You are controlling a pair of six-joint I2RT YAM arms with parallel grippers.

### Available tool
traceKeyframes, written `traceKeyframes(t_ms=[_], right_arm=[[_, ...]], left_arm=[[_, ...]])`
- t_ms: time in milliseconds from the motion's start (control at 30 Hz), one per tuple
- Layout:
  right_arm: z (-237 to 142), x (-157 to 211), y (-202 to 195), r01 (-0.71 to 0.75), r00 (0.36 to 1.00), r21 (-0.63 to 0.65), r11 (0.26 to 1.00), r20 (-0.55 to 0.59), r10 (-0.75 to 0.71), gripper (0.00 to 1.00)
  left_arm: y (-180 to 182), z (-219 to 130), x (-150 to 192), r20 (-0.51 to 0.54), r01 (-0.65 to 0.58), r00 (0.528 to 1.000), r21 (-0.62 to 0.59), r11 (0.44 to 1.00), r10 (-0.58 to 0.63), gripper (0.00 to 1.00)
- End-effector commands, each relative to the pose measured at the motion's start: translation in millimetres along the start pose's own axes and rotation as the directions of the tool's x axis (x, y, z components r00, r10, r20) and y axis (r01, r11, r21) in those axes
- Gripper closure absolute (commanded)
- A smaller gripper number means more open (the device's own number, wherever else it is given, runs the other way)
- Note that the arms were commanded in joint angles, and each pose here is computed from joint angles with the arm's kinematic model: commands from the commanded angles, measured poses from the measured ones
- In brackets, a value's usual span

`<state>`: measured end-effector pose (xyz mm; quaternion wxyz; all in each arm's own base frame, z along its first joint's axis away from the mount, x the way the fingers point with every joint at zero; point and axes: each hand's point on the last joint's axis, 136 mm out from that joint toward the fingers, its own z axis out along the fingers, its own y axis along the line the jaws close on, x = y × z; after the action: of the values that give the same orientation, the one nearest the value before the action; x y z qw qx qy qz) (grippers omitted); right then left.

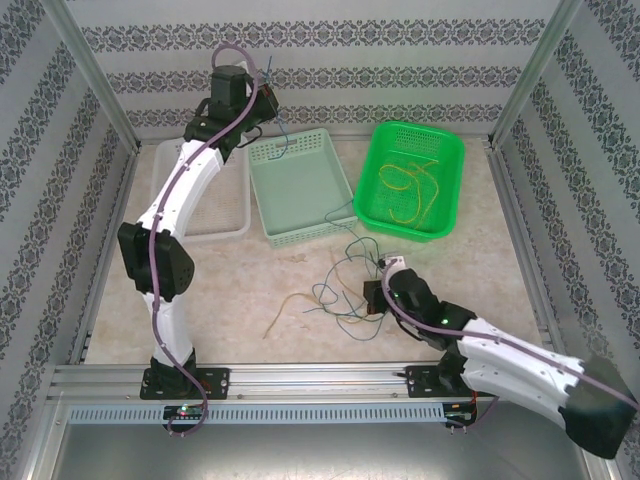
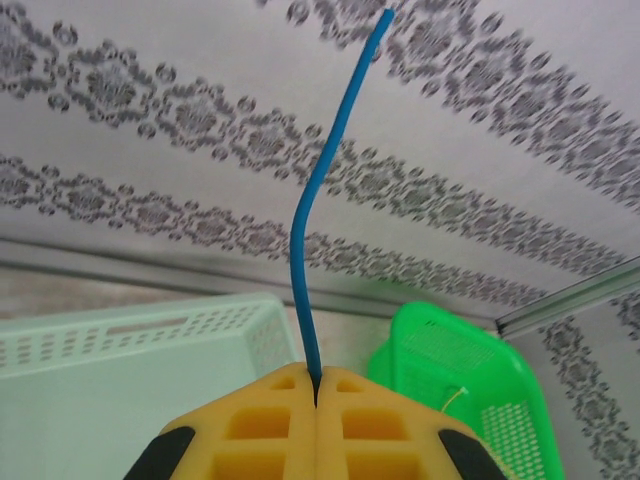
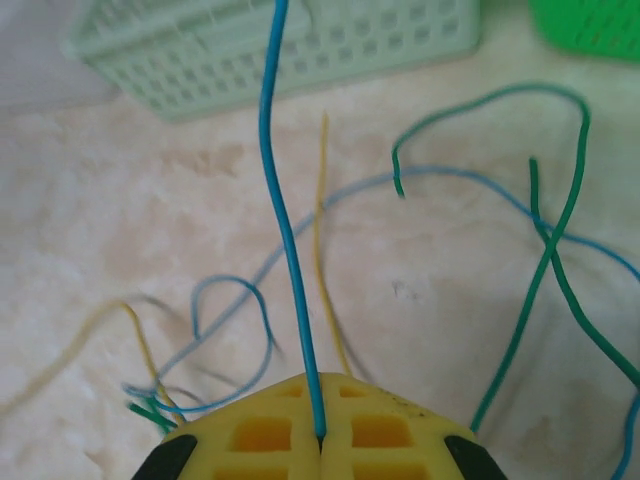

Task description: Untangle the cables

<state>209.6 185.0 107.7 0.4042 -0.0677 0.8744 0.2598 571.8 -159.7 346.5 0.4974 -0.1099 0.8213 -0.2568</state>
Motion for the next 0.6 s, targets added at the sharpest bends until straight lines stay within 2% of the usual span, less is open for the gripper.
traceKeyframes(t_ms=[0,167,300,433,500,567], right_arm=[[-19.2,-17.2,-12.1,-0.030,0.995,0.044,0.999,0.094,0.026,1.00],[-34.7,-38.9,-2.1,-0.045,0.986,-0.006,0.999,0.158,0.046,1.00],[-32.5,-54.6,18.0,-0.027,0.989,-0.051,0.998,0.142,0.034,1.00],[-25.2,-73.9,40.0,0.028,0.993,-0.079,0.997,0.117,-0.018,1.00],[-22.7,-88.5,51.0,0.051,0.992,-0.086,0.995,0.122,-0.040,1.00],[-20.8,-101.6,59.5,0.065,0.989,-0.091,0.994,0.135,-0.053,1.00]], left_arm=[[7.2,0.8,-1.7,-0.047,-0.038,0.998,-0.028,0.999,0.037,0.97],[35.2,40.3,61.9,-0.272,-0.017,0.962,-0.068,0.998,-0.002,0.98],[63.8,61.6,101.4,-0.362,-0.021,0.932,-0.126,0.992,-0.026,0.97],[82.9,68.8,127.2,-0.427,-0.063,0.904,-0.173,0.983,-0.018,0.94],[90.2,68.7,137.3,-0.460,-0.087,0.888,-0.188,0.978,-0.010,0.86],[98.2,67.5,146.1,-0.490,-0.108,0.872,-0.202,0.973,-0.005,0.72]])
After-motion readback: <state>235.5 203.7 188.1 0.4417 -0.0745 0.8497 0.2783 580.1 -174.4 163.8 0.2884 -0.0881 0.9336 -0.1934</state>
